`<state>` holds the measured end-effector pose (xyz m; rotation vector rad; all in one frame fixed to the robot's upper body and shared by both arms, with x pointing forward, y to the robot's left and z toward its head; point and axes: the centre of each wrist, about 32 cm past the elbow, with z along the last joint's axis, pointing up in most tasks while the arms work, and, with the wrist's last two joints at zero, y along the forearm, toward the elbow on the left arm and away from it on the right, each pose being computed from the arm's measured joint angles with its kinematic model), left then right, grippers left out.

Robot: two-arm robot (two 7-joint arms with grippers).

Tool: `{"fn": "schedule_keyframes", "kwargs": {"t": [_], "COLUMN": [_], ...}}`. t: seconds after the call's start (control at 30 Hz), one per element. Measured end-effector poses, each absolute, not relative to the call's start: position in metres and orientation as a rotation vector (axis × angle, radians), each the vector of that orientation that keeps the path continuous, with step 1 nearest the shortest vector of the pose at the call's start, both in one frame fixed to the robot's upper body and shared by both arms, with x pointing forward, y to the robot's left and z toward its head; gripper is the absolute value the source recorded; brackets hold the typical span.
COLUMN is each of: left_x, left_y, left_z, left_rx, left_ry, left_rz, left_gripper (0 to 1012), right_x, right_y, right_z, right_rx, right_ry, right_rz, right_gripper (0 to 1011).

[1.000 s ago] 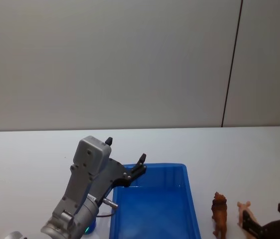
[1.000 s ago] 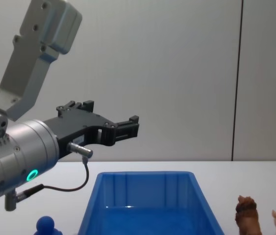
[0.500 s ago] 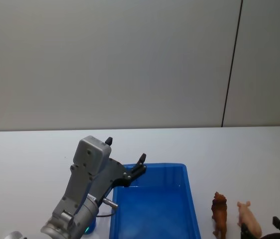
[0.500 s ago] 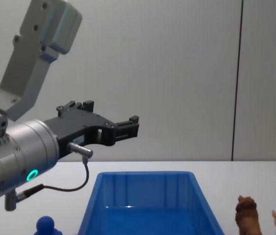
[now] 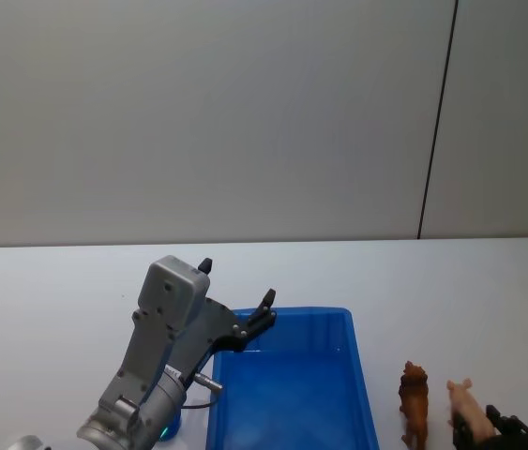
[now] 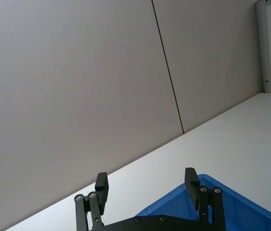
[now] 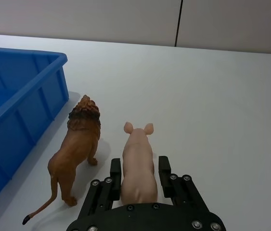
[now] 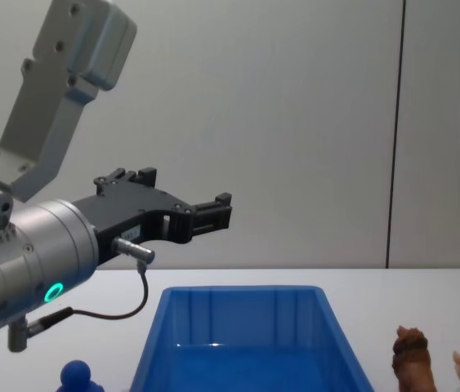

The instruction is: Pick up the two dolls from the table and place them into the box.

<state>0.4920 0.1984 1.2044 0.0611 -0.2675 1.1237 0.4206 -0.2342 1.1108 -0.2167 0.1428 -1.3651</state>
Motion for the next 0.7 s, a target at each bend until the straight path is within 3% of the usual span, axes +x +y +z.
{"fn": "schedule_keyframes", "kwargs": {"t": [0.2,0.7], "left_x": [0.492,0.492], "left_y": [0.198,0.198], "left_z": [1.204,1.204], "left_rx": [0.061,0.061], "left_ry": [-0.268,-0.268], "left_rz": [1.124,1.124], "left_gripper": [1001,1001], "right_x": [0.424,0.426], "right_y": [-0.232,-0.224], "right_z": [1.111,1.144], "right_rx": [-0.205,-0.108], "right_ry": [0.134,0.056], "right_rz": [-1.357,-1.326], "right_gripper": [362,362]}}
